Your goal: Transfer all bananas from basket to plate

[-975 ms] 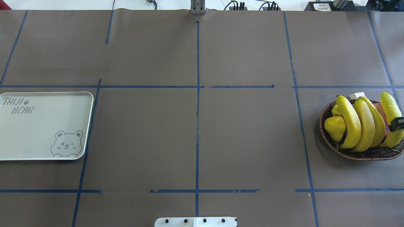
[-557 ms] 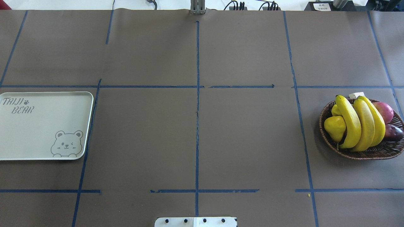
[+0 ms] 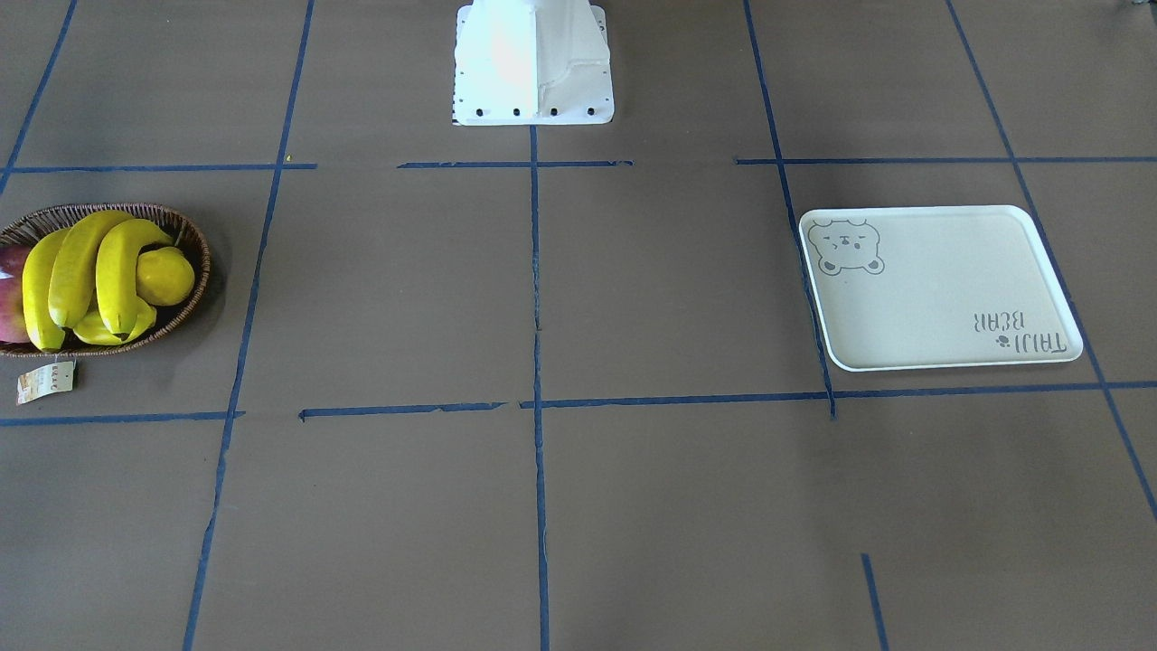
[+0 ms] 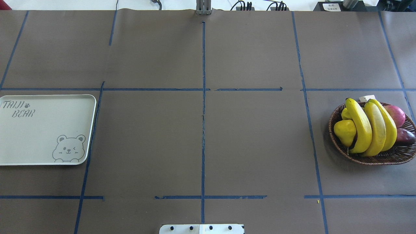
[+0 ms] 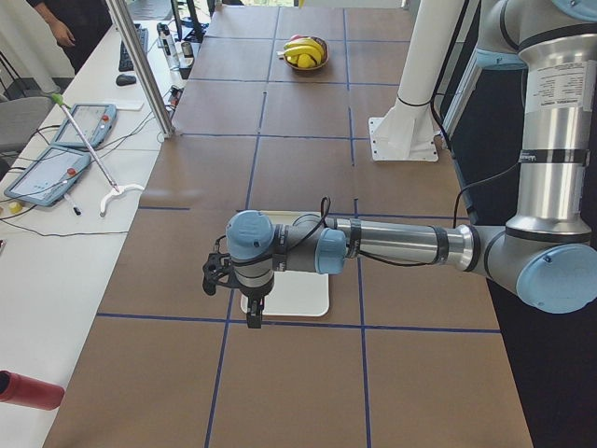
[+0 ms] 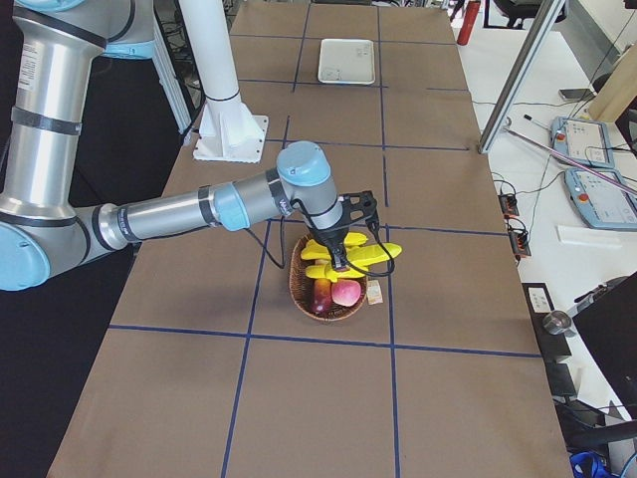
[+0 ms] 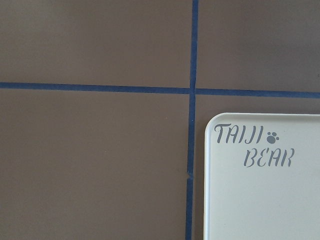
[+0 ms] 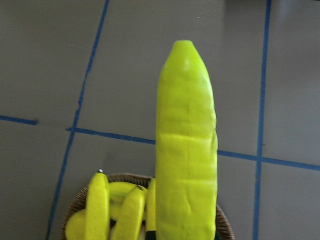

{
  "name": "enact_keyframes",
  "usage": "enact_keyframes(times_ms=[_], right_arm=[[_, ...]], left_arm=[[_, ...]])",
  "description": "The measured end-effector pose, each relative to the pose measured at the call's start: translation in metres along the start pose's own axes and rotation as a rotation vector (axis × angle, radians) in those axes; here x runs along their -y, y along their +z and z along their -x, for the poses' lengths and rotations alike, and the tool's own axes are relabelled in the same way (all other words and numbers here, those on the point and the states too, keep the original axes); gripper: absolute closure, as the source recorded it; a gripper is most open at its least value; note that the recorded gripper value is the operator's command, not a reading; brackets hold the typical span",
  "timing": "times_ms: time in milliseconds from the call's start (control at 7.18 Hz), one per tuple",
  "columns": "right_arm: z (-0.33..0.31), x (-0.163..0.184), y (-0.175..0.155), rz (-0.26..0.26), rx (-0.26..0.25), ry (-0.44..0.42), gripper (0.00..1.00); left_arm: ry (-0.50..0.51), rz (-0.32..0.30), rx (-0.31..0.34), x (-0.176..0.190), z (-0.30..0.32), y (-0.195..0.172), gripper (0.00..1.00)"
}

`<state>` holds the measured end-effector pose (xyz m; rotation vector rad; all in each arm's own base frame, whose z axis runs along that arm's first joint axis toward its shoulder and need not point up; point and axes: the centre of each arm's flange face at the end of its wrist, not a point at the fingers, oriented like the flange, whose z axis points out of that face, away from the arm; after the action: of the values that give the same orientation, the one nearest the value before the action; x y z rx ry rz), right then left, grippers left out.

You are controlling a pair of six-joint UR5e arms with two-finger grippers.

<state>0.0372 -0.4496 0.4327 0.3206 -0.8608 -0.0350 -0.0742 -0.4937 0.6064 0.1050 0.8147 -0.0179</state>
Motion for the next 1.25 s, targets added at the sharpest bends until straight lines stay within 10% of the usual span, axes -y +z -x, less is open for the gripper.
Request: enact_keyframes(times_ms=[557, 1254], right_arm=[[0.262, 0.074, 0.064, 0.118, 0.184, 0.125, 0.98], [0.460, 0.018, 0.136, 0.084, 0.371, 0.012, 0.98]], left_arm=[[0.035, -0.109, -0.146, 0.090, -0.216, 0.028, 0.01], [-0.156, -0.038, -0.624, 0.060, -0.521, 0.015, 0.01]])
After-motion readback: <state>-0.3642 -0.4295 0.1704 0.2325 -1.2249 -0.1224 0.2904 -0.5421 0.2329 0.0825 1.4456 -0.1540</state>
